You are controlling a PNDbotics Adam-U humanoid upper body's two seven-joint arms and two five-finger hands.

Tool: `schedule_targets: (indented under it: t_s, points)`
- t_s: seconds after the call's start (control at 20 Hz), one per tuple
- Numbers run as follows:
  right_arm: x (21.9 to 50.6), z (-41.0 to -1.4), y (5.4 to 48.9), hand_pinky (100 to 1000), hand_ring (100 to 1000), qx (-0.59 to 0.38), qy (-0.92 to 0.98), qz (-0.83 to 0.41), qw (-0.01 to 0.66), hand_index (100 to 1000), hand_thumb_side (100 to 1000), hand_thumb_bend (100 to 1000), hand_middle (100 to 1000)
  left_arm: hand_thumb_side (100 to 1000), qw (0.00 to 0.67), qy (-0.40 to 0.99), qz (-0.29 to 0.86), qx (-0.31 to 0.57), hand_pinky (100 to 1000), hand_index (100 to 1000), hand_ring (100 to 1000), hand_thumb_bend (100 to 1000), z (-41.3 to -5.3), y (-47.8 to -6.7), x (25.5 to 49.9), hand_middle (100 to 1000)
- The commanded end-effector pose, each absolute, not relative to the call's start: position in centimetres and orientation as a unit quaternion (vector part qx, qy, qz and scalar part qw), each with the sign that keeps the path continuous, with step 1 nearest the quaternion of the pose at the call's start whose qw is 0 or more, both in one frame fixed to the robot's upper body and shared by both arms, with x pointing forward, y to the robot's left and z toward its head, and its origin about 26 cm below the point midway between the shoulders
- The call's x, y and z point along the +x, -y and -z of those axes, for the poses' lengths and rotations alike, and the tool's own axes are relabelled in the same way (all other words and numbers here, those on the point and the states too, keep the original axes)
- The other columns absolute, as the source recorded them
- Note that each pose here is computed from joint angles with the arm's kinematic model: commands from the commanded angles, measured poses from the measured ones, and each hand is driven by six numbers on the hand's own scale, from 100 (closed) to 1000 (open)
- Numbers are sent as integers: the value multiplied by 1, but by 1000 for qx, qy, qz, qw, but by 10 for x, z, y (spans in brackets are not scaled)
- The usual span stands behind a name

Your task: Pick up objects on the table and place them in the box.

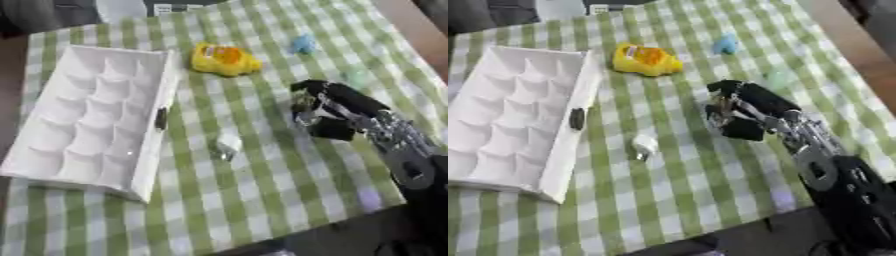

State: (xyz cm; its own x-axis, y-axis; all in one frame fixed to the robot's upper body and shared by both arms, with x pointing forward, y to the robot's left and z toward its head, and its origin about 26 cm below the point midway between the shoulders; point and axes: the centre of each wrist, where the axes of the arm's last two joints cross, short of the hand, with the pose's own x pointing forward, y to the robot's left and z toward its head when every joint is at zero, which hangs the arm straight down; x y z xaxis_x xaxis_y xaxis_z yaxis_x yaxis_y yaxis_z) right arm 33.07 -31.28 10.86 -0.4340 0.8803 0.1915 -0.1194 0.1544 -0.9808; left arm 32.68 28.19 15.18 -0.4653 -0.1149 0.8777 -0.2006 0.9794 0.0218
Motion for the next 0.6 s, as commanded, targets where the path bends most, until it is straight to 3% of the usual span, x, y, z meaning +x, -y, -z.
schedule_targets:
  t_s: [0.05, 0.1, 0.15, 0.25, 0.3, 0.35, 0.4, 0.55, 0.6]
  points:
    - [330, -104, 312, 494, 638, -306, 616, -582, 433, 966, 755, 100, 805, 888, 496, 862, -38, 92, 751, 865, 631, 266, -161, -283, 327, 907]
    - [330, -105, 312, 389, 548, -309, 618, -579, 433, 932, 624, 100, 757, 889, 497, 862, -38, 92, 751, 865, 631, 266, -161, -283, 327, 907]
    - [330, -105, 312, 389, 548, -312, 620, -575, 433, 932, 624, 100, 757, 889, 497, 862, -38, 92, 751, 865, 631, 266, -161, -283, 327, 907]
    - [330, -104, 312, 310, 482, -315, 622, -571, 433, 900, 533, 100, 712, 889, 497, 862, -37, 92, 751, 865, 631, 265, -161, -283, 327, 907]
    - [331, -104, 312, 263, 448, -317, 621, -570, 435, 872, 413, 100, 678, 890, 497, 862, -38, 92, 751, 865, 631, 265, -161, -283, 327, 907]
    - [331, -104, 312, 259, 446, -319, 621, -568, 436, 869, 406, 100, 676, 890, 496, 862, -38, 91, 751, 865, 631, 265, -161, -283, 327, 907]
    - [331, -104, 313, 180, 395, -323, 619, -566, 439, 816, 164, 100, 613, 892, 497, 862, -38, 91, 751, 865, 631, 263, -161, -283, 327, 908]
    - [333, -103, 312, 130, 362, -336, 617, -556, 445, 781, 114, 100, 577, 892, 496, 862, -38, 91, 751, 865, 631, 264, -161, -282, 327, 908]
    - [333, -103, 312, 100, 297, -339, 618, -552, 445, 708, 100, 100, 500, 893, 496, 862, -38, 91, 751, 865, 631, 264, -161, -282, 327, 908]
